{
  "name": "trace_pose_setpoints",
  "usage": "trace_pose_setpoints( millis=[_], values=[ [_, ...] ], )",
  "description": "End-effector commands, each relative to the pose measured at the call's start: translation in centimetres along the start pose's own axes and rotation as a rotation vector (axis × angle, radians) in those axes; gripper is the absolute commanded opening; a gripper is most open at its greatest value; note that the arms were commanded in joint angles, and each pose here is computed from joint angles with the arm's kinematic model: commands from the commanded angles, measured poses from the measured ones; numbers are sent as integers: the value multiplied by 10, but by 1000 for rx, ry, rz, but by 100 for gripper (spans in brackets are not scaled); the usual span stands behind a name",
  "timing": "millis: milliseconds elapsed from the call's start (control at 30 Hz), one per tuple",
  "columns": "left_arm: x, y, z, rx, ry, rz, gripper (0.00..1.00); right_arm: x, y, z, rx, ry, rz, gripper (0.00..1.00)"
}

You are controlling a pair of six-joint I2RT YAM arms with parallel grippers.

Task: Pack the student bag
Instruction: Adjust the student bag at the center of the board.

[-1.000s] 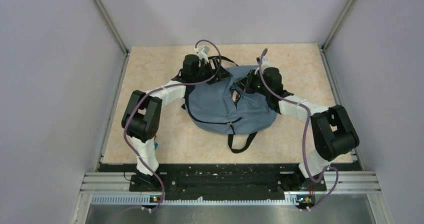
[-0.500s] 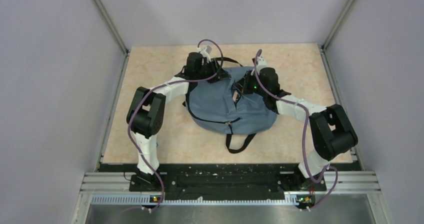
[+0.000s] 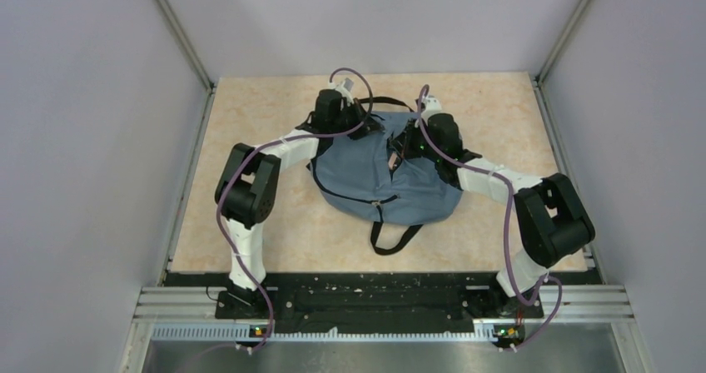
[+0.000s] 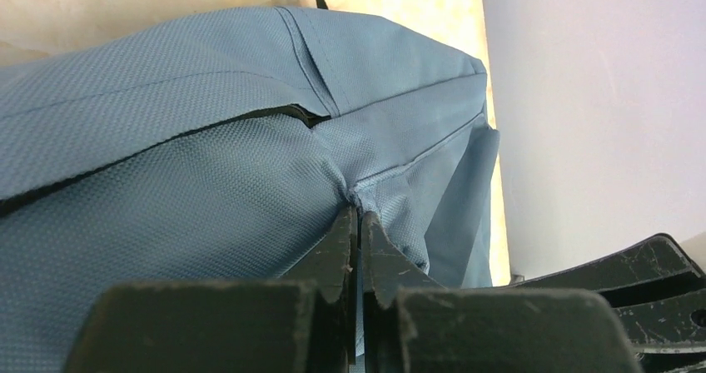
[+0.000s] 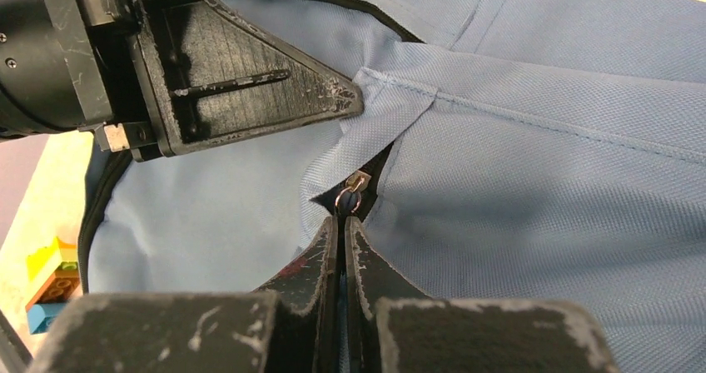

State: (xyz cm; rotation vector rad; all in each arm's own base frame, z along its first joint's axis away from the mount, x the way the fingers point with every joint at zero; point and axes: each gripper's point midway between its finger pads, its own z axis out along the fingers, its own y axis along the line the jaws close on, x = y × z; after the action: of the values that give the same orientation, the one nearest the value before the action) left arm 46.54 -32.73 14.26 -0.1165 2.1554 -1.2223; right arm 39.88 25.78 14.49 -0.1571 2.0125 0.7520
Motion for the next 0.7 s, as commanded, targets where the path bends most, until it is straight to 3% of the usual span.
trace_pose_setpoints(
  millis=[0, 167, 300, 500, 667],
  values=[
    [-55, -9, 5, 27, -214, 12, 0, 20, 15, -11, -28, 84, -32, 0],
    [-67, 2, 5, 4, -274, -12, 0, 31, 21, -26, -53, 108, -24, 0],
    [-64, -14, 0, 94, -262, -2, 0, 32, 18, -27, -42, 90, -17, 0],
    [-50, -40, -27, 119, -214, 135, 36, 16, 11, -13, 0, 38, -42, 0],
    [-31, -42, -36, 9, -86, 252, 47, 13, 17, -5, -33, 33, -40, 0]
  ],
)
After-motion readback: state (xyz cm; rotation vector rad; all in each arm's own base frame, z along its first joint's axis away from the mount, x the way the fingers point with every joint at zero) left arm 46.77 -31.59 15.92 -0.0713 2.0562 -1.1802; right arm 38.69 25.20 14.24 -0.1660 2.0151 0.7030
